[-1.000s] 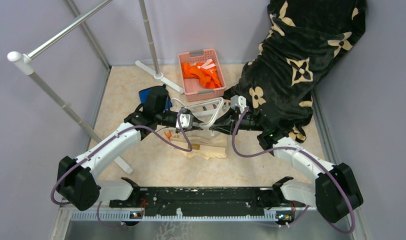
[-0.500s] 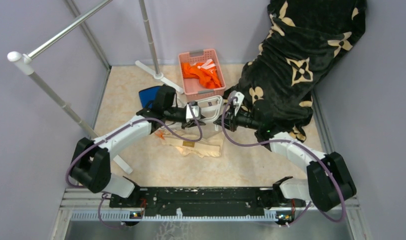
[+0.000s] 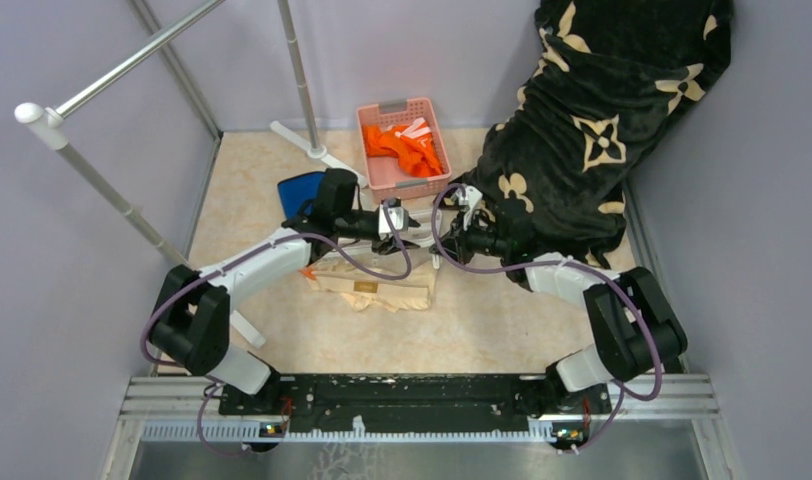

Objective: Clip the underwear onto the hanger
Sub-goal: Open the clamp at the hanger.

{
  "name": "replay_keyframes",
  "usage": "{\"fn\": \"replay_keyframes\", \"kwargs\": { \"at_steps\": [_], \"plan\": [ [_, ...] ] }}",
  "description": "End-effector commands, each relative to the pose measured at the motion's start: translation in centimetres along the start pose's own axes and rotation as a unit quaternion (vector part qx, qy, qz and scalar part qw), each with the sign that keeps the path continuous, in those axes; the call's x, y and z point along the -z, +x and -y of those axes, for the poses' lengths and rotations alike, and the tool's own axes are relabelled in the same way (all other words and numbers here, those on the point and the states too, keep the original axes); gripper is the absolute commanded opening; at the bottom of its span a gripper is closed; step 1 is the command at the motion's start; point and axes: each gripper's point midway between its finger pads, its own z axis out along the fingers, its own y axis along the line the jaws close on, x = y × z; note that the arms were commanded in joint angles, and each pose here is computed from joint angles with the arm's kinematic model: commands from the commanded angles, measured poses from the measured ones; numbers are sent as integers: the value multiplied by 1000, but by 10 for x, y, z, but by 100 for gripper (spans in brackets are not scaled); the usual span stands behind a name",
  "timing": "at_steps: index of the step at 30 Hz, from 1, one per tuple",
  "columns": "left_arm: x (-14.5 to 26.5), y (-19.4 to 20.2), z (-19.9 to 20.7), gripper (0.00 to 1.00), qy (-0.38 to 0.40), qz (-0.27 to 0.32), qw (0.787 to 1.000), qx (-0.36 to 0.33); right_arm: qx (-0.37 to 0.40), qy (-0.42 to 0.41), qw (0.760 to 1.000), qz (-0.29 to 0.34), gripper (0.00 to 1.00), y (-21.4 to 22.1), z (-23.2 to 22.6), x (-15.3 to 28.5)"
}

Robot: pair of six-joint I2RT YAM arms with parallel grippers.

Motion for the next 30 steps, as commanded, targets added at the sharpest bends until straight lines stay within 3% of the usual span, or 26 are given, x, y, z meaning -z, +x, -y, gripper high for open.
{"fn": "replay_keyframes", "kwargs": {
  "at_steps": [1, 7, 16, 22, 25, 30],
  "plan": [
    [8, -28, -4, 53, -14, 37, 999, -23, 20, 12, 999, 40, 0, -25, 8, -4],
    [17, -28, 20, 52, -4, 54, 998, -13, 1, 19, 999, 28, 0, -15, 16, -9],
    [0, 20, 66, 49, 75, 18, 997, 31, -31, 40, 998, 32, 0, -6, 23, -8],
    [-14, 51, 86, 53, 146, -13, 983, 106, -33, 47, 998, 32, 0, -4, 25, -6],
    [-21, 58, 78, 54, 136, -33, 979, 149, -33, 46, 998, 30, 0, -4, 24, -6],
    [-22, 58, 53, 55, 56, -74, 965, 246, -33, 39, 998, 31, 0, -5, 22, -7]
  ]
}}
